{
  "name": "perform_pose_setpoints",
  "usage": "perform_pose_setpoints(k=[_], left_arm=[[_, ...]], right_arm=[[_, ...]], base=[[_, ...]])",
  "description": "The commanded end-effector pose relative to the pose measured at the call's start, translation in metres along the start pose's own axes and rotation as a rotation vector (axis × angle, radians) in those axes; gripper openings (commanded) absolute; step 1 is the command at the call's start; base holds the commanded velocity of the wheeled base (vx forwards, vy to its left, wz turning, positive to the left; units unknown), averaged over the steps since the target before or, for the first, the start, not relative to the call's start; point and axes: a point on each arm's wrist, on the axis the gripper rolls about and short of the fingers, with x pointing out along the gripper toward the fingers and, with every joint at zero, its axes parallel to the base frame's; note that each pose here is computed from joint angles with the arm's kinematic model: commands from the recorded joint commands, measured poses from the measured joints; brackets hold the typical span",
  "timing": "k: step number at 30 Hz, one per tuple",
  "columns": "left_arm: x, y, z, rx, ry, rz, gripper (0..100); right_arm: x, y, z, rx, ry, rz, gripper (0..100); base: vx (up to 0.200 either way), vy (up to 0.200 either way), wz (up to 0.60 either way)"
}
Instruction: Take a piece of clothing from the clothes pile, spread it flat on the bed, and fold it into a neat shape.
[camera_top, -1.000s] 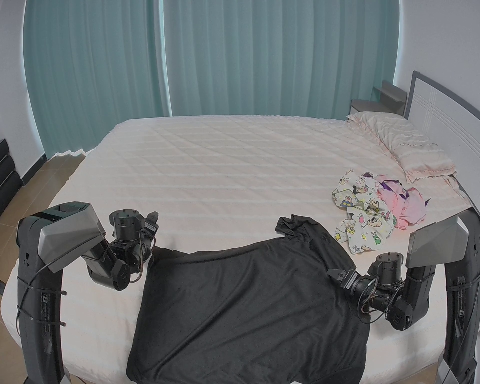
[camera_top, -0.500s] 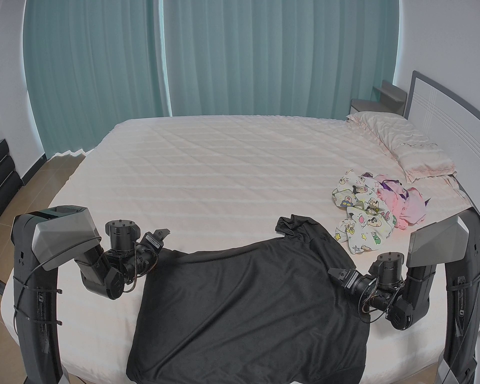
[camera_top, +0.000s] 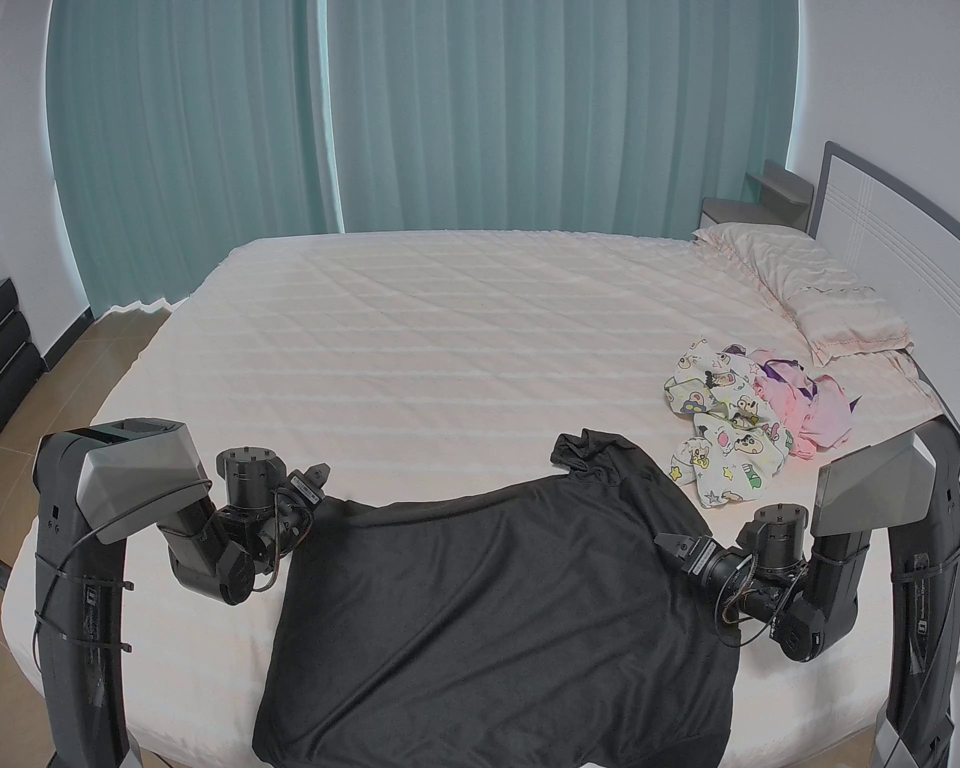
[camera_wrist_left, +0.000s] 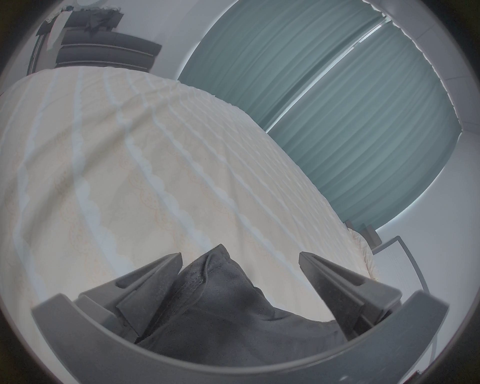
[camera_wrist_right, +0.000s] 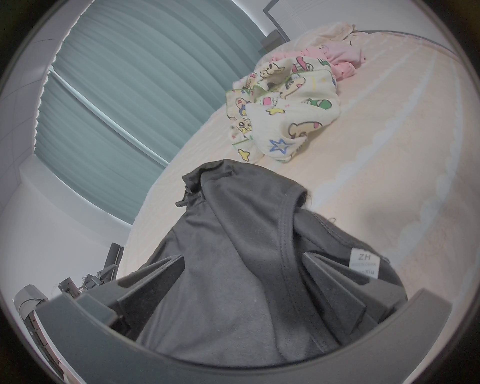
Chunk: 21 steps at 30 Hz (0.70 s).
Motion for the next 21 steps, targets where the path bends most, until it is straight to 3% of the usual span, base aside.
perform_pose_setpoints(k=[1,8,9,15,18,21], left_arm=[[0.006,0.005,-0.014,0.017,0.014,0.005,100],[0.006,0.004,-0.021,0.030,0.030,0.005,100],[0.006,0.004,-0.021,0.030,0.030,0.005,0],[0.009,0.003,-0.019,0.027,0.004,0.007,0],[0.014,0.003,-0.008,0.013,-0.082,0.041,0],[0.015,0.004,-0.003,0.006,-0.102,0.051,0]], right_arm=[[0.001,-0.001,-0.003,-0.003,0.000,0.005,100],[0.001,-0.002,-0.003,-0.003,0.000,0.003,100],[0.001,-0.002,-0.003,-0.003,0.000,0.003,100],[-0.002,0.000,0.009,0.005,-0.048,0.021,100],[-0.015,0.013,0.026,-0.018,-0.130,0.059,100],[-0.024,0.019,0.035,-0.041,-0.154,0.076,100]], base=[[0.000,0.000,0.00],[0.000,0.000,0.00],[0.000,0.000,0.00],[0.000,0.000,0.00],[0.000,0.000,0.00],[0.000,0.000,0.00]])
